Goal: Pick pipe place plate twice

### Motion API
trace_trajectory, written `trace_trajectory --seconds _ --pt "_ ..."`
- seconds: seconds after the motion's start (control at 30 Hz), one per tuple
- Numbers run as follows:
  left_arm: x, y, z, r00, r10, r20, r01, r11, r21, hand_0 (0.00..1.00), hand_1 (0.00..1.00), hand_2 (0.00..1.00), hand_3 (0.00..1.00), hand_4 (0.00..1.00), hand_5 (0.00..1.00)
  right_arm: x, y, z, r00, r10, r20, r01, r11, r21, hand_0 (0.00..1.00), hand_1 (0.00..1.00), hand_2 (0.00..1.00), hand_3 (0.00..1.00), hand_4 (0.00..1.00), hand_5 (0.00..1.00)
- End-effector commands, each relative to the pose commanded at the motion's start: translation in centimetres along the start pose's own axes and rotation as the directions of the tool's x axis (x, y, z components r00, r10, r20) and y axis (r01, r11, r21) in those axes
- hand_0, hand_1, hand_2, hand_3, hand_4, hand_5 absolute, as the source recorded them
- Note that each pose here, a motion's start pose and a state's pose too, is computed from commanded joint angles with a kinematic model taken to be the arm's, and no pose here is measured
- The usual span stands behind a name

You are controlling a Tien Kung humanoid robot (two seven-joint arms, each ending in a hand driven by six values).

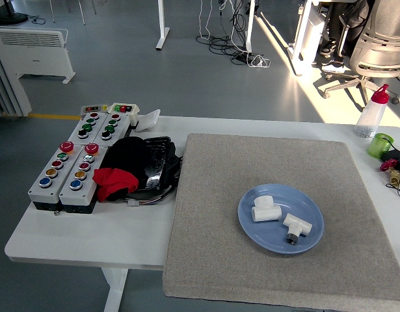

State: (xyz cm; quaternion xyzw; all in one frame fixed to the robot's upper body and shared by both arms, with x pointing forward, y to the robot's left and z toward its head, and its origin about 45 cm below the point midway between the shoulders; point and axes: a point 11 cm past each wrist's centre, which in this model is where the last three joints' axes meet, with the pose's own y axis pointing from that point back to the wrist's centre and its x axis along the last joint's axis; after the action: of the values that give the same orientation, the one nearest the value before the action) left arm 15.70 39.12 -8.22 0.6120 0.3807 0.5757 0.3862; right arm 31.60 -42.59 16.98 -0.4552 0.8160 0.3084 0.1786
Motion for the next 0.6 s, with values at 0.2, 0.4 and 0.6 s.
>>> trace_trajectory --seconds 0.2,0.4,0.6 --pt "0.02 -0.06 -0.17 1.000 0.001 0.002 -0.001 1.000 0.003 0.584 0.577 0.584 0.486 0.411 0.998 0.11 0.02 0.10 1.000 0.001 -0.002 -0.001 1.000 -0.003 0.762 0.717 0.742 0.746 0.491 0.571" --pt "0.01 -0.11 -0.31 1.000 0.001 0.005 -0.001 1.000 0.005 0.584 0.577 0.584 0.486 0.410 0.998 0.22 0.02 0.17 1.000 0.004 -0.002 -0.004 1.000 -0.004 0.760 0.715 0.741 0.745 0.490 0.572" --pt "-0.04 -0.08 -0.21 1.000 -0.001 -0.001 0.001 1.000 0.002 0.584 0.577 0.584 0.486 0.410 0.998 0.24 0.01 0.08 1.000 0.005 0.000 -0.005 1.000 -0.003 0.760 0.715 0.740 0.743 0.488 0.571"
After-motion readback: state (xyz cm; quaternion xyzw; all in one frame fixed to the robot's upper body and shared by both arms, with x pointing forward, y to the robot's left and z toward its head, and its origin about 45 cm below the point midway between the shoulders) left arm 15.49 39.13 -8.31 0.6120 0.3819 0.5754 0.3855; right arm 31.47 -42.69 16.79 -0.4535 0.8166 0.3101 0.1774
